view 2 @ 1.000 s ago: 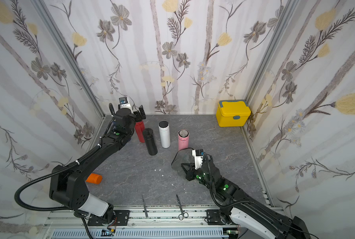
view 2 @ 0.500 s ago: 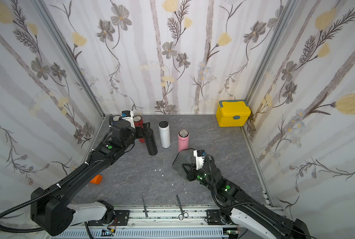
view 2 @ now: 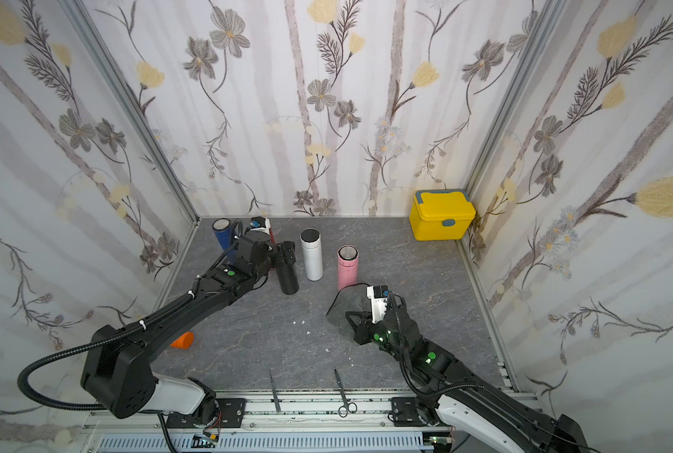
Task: Wipe the surface of the thermos
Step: Pick up the thermos from the center of the board.
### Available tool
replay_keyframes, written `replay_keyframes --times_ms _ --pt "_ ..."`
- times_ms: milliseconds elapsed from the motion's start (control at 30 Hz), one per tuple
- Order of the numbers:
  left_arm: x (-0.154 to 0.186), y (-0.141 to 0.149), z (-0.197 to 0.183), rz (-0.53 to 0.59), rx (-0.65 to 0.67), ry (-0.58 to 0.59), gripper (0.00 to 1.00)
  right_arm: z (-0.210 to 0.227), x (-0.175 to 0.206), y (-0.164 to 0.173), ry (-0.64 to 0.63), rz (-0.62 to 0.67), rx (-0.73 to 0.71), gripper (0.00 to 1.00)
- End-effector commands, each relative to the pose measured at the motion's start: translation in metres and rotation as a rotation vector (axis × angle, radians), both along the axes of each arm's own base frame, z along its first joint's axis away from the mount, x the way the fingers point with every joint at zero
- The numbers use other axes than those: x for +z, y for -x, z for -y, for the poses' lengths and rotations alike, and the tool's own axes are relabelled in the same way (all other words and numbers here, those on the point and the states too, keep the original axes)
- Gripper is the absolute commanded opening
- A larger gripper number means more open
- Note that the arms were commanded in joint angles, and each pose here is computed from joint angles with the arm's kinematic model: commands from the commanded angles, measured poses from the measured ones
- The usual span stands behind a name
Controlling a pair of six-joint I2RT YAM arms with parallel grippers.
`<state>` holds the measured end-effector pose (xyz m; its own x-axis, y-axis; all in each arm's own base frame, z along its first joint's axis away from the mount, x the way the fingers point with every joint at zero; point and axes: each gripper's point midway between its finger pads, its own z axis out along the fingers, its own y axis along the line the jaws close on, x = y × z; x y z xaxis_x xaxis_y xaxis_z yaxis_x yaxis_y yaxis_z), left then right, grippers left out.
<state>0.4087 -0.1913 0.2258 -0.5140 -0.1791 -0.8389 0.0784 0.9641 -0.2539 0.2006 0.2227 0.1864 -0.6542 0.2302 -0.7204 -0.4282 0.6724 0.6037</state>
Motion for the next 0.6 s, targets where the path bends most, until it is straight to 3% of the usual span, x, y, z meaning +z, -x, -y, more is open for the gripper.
replay_keyframes --times_ms 0,500,567 --pt "-0.005 -0.006 0.002 0.0 0.028 -0.021 0.98 0.002 0.006 -0.003 -0.017 0.016 -0.02 0.0" --pt "-0.046 -0.009 0.008 -0.047 0.056 -0.117 0.85 -0.001 0.003 -0.004 -0.015 0.012 -0.016 0.0" --pt "-0.051 -0.009 0.008 -0.057 0.056 -0.125 0.79 -0.001 0.002 -0.004 -0.014 0.011 -0.016 0.0"
